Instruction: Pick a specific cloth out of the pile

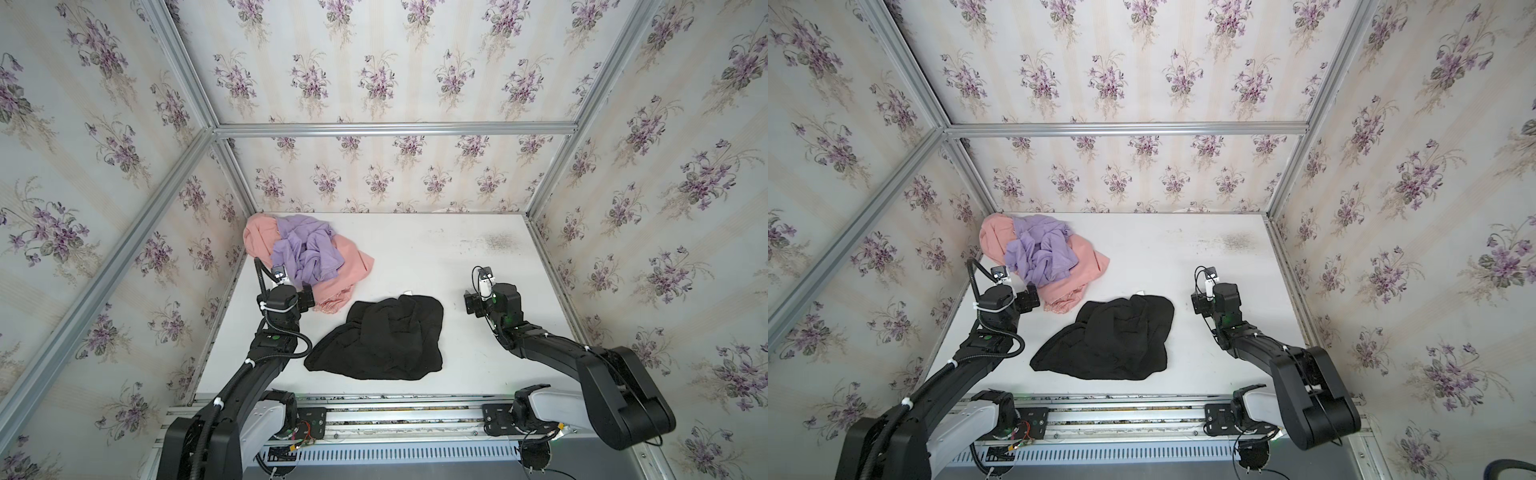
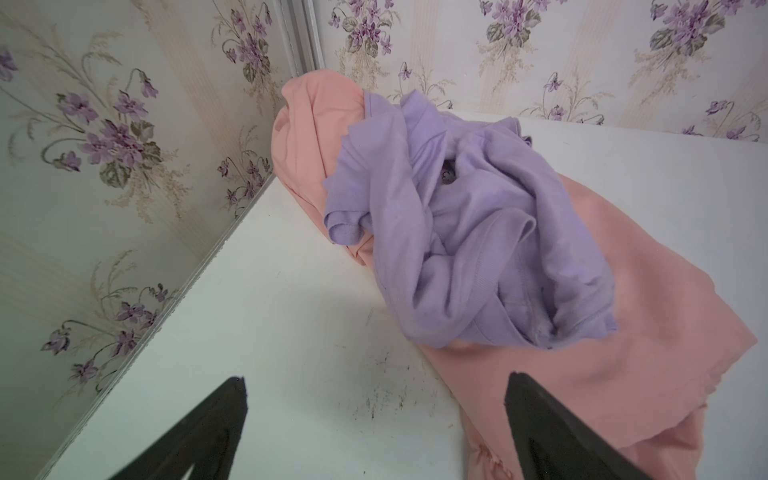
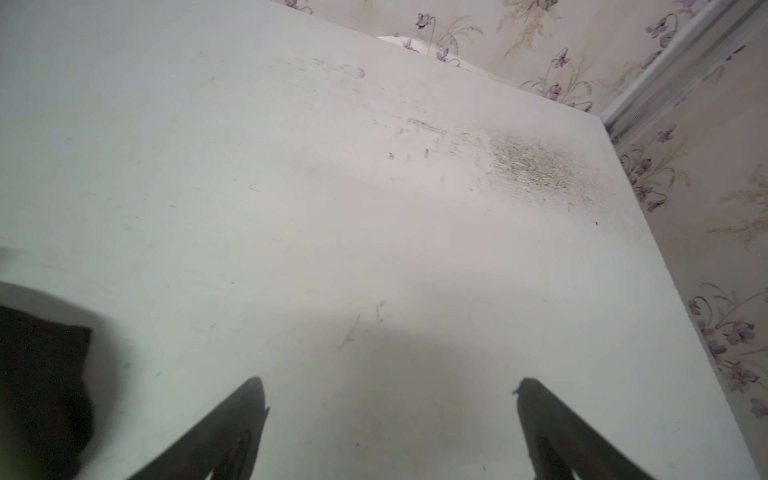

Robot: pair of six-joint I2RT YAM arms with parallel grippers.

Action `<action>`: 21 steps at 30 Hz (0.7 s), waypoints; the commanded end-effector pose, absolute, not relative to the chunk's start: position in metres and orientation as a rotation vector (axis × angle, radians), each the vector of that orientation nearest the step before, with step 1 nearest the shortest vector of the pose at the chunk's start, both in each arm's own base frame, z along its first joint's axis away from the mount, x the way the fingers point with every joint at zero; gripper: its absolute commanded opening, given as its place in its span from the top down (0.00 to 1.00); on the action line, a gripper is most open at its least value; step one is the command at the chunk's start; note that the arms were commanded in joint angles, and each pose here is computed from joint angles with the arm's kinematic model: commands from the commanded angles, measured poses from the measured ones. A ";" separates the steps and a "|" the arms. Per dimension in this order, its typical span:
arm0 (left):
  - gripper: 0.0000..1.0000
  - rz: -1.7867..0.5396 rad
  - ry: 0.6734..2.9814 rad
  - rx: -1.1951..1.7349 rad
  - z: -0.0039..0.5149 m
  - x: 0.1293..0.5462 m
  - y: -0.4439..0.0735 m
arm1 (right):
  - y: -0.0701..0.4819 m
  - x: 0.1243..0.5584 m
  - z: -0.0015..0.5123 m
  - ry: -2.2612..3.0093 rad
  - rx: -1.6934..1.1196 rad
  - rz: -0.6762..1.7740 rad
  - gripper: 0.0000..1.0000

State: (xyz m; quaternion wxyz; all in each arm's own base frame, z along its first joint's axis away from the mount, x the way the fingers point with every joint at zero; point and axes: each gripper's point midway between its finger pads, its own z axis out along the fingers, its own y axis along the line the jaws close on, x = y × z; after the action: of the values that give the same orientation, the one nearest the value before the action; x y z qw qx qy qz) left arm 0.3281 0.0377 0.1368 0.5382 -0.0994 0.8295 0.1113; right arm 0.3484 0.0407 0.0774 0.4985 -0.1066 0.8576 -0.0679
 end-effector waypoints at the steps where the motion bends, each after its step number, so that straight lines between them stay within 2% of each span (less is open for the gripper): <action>1: 0.01 0.181 1.820 -0.099 0.161 0.347 0.022 | 0.035 0.372 0.123 1.843 -0.191 -0.189 0.03; 10: 0.02 -0.018 1.718 -0.082 0.164 0.354 0.021 | 0.010 0.386 0.100 1.841 -0.053 -0.161 0.01; 21: 0.02 0.034 1.681 -0.084 0.147 0.362 0.017 | 0.003 0.393 0.098 1.878 -0.019 -0.186 0.00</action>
State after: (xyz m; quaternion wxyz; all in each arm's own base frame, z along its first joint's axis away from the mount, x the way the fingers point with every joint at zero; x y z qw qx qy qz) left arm 0.3561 0.0142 0.1242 0.6263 -0.0380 0.7786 -0.0017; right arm 0.3884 0.0018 0.0892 0.5744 -0.0117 0.8143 -0.0832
